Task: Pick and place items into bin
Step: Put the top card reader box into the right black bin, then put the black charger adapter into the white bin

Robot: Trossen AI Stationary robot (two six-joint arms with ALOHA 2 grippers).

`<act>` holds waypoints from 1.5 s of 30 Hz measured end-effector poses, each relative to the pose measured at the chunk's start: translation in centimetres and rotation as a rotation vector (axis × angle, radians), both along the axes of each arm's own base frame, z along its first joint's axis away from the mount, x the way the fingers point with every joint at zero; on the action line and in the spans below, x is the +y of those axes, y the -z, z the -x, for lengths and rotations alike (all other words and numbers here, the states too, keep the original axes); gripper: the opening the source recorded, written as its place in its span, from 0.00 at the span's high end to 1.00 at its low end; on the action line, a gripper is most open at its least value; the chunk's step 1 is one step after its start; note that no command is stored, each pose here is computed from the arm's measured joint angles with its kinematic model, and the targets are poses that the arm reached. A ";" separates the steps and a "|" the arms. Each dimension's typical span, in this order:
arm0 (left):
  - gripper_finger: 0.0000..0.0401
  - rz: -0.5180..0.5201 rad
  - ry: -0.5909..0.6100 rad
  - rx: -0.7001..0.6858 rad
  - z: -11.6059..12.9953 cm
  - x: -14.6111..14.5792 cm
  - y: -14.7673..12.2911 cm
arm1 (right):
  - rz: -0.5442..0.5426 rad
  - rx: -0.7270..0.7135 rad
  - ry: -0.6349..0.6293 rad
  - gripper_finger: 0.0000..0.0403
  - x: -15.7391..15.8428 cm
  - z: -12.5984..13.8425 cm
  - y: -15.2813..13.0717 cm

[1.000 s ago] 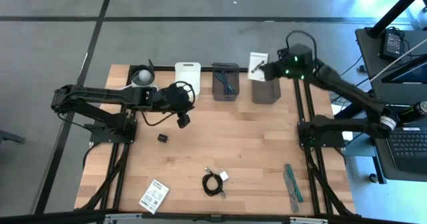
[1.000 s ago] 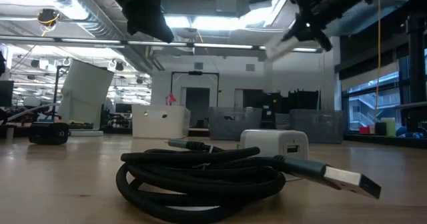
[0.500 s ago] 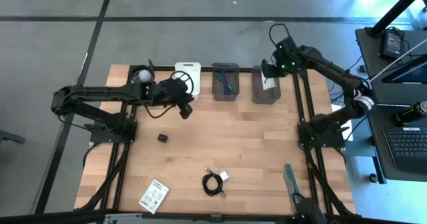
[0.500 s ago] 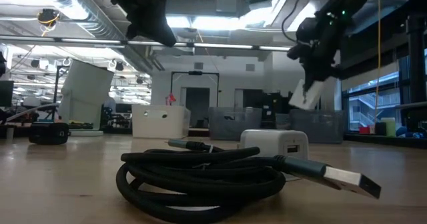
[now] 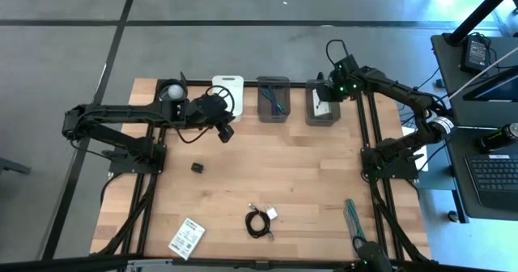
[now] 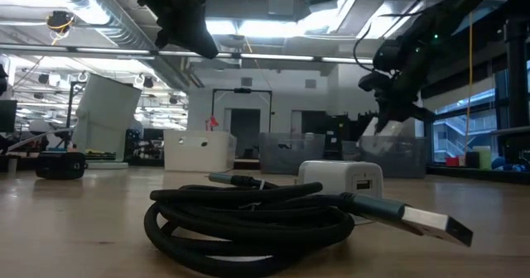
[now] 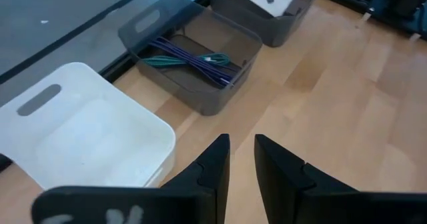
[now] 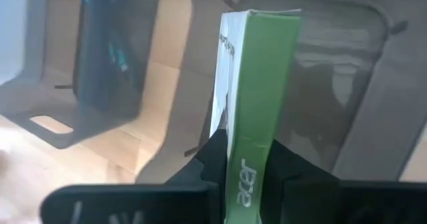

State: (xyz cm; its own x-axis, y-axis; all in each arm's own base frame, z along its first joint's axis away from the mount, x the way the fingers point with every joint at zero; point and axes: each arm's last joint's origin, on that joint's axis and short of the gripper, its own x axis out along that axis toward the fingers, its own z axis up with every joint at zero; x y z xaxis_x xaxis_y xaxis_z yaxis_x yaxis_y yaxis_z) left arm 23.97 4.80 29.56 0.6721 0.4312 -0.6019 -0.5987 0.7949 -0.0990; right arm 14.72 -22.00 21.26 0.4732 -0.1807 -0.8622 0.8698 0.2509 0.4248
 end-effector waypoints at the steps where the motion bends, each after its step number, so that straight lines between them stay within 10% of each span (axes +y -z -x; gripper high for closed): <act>1: 0.84 -0.003 -0.003 0.001 0.0 0.0 0.0 | -0.003 0.002 0.000 0.89 0.0 0.0 0.1; 29: 0.84 0.003 0.004 0.000 0.0 0.0 0.0 | 0.010 0.038 0.040 0.65 -0.1 0.1 -0.1; 45: 0.84 -0.013 -0.018 0.046 0.3 0.0 0.3 | 0.170 0.055 -0.071 0.75 0.4 -2.2 -8.6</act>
